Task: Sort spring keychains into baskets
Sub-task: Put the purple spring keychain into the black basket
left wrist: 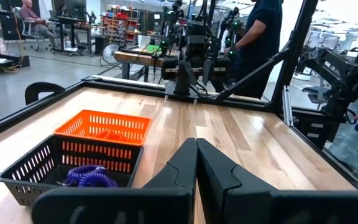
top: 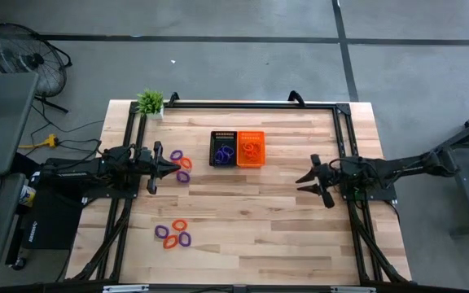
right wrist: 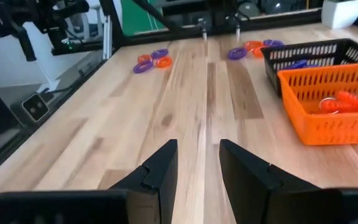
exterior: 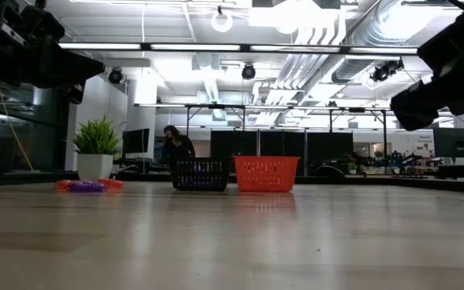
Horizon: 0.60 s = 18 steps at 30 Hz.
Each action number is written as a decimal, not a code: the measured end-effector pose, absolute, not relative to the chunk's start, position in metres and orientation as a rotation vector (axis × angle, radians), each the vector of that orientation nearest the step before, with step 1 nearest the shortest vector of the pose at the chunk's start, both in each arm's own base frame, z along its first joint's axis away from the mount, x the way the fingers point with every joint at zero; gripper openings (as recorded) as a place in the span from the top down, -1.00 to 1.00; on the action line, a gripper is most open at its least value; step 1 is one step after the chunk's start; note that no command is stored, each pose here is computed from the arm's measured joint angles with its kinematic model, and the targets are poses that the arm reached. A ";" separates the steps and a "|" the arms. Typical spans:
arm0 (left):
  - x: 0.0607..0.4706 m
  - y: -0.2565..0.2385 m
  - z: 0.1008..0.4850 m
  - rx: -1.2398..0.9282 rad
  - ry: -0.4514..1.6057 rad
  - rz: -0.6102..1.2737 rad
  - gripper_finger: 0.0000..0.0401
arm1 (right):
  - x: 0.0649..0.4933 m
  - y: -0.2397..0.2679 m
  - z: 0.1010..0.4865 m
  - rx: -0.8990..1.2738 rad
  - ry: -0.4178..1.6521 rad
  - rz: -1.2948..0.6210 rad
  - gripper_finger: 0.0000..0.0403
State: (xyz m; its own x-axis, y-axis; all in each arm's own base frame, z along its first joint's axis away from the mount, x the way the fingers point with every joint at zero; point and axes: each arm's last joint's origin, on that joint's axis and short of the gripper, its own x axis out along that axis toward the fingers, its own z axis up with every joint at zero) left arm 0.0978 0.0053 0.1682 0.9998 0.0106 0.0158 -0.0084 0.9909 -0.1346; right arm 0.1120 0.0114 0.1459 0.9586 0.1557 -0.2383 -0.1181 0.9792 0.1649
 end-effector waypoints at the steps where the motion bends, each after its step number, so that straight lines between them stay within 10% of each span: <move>1: 0.098 0.005 0.168 -0.135 -0.017 0.009 0.99 | 0.112 0.011 0.146 0.149 0.248 0.134 0.43; 18: 0.098 0.005 0.168 -0.135 -0.017 0.010 0.99 | 0.112 0.011 0.146 0.159 0.255 0.130 0.43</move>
